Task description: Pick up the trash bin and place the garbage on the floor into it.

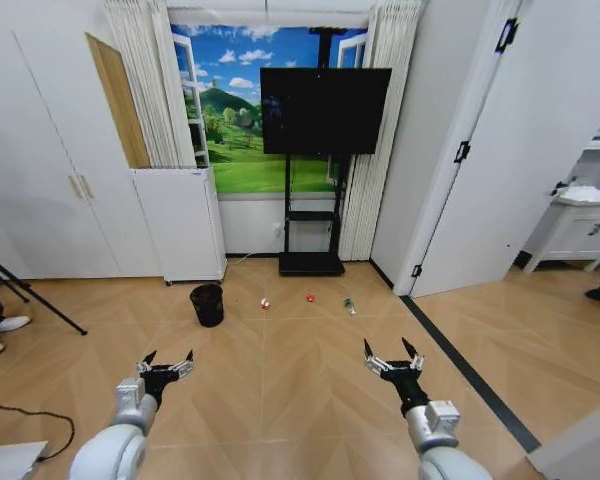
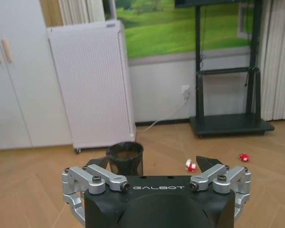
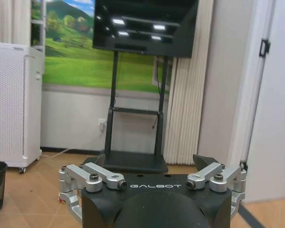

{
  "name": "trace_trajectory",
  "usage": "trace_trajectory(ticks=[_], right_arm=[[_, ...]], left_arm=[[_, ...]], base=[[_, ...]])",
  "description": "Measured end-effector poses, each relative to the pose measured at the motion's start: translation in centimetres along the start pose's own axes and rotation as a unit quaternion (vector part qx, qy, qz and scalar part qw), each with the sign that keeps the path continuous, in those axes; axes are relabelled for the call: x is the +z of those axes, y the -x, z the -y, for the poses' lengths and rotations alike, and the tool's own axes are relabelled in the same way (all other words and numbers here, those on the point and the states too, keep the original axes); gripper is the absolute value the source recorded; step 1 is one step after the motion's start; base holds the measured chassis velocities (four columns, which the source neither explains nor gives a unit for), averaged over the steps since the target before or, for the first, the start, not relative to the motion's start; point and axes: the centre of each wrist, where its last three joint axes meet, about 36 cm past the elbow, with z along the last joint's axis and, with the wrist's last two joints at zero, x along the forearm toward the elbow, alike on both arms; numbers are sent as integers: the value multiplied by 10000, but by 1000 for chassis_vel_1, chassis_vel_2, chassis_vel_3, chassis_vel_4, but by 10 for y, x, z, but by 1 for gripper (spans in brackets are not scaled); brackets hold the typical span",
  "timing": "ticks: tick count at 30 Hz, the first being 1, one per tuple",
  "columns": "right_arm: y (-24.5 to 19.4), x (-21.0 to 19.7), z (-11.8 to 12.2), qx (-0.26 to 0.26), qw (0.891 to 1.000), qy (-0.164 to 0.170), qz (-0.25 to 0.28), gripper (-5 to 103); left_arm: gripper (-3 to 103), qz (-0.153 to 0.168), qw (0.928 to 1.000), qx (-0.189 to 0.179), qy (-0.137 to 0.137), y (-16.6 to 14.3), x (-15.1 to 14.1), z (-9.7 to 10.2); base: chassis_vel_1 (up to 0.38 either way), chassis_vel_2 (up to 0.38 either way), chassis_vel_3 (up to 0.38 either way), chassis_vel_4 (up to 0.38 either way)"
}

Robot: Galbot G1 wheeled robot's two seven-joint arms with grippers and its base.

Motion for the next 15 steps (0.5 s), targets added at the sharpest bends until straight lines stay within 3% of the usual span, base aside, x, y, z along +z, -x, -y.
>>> trace_trajectory(ticks=[3,4,8,12,15], right_arm=[[0,16,-6,214,9992,263,-198,100],[0,16,-6,214,9992,263,-198,100],[7,16,-11,319,9987,375,-117,100],[14,8,-7,452,9984,330,36,100],[15,5,-6,508,9982,312,61,100]], left_arm=[[101,438,9985,232,247,-5,9,-6],[101,438,9985,232,247,-5,9,-6],[99,983,9907,614,718,-14,21,-15],[99,1188,9850,802,966,-18,27,-19],[99,1202,9845,816,984,-18,27,-19]], base=[[0,0,0,0],[0,0,0,0],[0,0,0,0],[0,0,0,0],[0,0,0,0]])
